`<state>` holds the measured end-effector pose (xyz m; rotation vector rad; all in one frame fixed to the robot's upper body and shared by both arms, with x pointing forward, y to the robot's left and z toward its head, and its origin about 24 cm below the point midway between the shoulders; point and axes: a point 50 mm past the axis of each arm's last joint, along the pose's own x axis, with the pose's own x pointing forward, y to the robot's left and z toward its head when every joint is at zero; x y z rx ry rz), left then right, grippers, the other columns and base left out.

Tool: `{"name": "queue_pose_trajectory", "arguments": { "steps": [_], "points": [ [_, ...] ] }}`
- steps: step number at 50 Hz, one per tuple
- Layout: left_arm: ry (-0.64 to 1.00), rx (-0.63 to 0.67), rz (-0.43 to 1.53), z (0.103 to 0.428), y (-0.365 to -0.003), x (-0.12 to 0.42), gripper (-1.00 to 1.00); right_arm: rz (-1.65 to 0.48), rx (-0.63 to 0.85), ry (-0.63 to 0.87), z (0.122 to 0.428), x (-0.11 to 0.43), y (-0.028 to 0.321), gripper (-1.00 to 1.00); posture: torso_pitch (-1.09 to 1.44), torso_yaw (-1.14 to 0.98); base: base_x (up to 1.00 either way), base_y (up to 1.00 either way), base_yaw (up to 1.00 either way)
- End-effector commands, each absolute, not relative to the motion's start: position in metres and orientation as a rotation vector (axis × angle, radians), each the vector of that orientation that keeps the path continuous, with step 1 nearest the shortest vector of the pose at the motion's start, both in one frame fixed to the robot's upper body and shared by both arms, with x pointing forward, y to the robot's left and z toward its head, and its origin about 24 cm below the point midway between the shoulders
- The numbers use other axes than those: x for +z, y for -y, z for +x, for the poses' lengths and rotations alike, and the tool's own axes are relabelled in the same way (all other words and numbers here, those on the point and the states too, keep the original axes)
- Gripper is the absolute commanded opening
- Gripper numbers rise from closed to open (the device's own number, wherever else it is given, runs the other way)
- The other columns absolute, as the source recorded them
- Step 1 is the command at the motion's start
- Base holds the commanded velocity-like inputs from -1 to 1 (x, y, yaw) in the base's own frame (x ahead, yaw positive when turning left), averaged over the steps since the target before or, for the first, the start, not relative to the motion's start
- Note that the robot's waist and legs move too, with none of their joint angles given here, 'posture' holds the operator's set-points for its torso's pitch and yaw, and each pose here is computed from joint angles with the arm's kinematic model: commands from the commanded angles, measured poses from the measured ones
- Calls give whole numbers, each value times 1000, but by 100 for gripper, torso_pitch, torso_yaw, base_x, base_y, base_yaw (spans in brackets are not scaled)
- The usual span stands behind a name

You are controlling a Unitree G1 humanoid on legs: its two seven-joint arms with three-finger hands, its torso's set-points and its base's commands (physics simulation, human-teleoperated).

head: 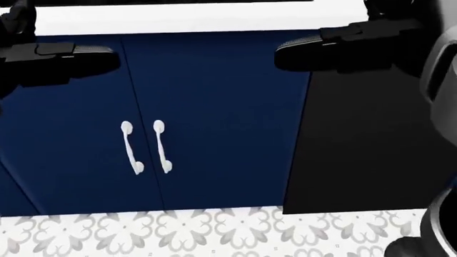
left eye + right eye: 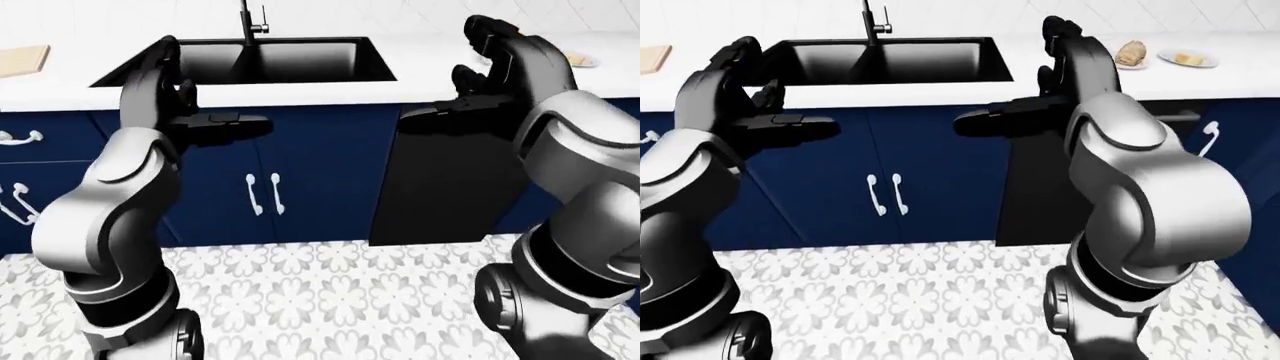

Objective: Place all breads on the cutting board.

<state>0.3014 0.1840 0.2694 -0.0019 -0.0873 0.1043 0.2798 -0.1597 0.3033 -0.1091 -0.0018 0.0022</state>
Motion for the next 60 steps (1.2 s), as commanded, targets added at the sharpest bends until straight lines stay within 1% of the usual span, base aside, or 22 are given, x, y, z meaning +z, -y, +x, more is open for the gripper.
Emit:
{"name": "queue_pose_trajectory", "arguments": {
  "steps": [1,5,15,60],
  "points": [
    [190,81,-5,296,-179,290,100,-100,-36,62,274,317,167,100,0,0,0,-30,0],
    [191,82,-12,298,-178,293,100,-96,-44,61,274,318,171,100,0,0,0,-30,0],
    [191,96,-12,295,-182,293,100,-96,-37,57,274,315,167,100,0,0,0,-30,0],
    [180,71,-13,296,-176,298,100,-71,-33,61,270,317,174,100,0,0,0,-30,0]
  ]
}}
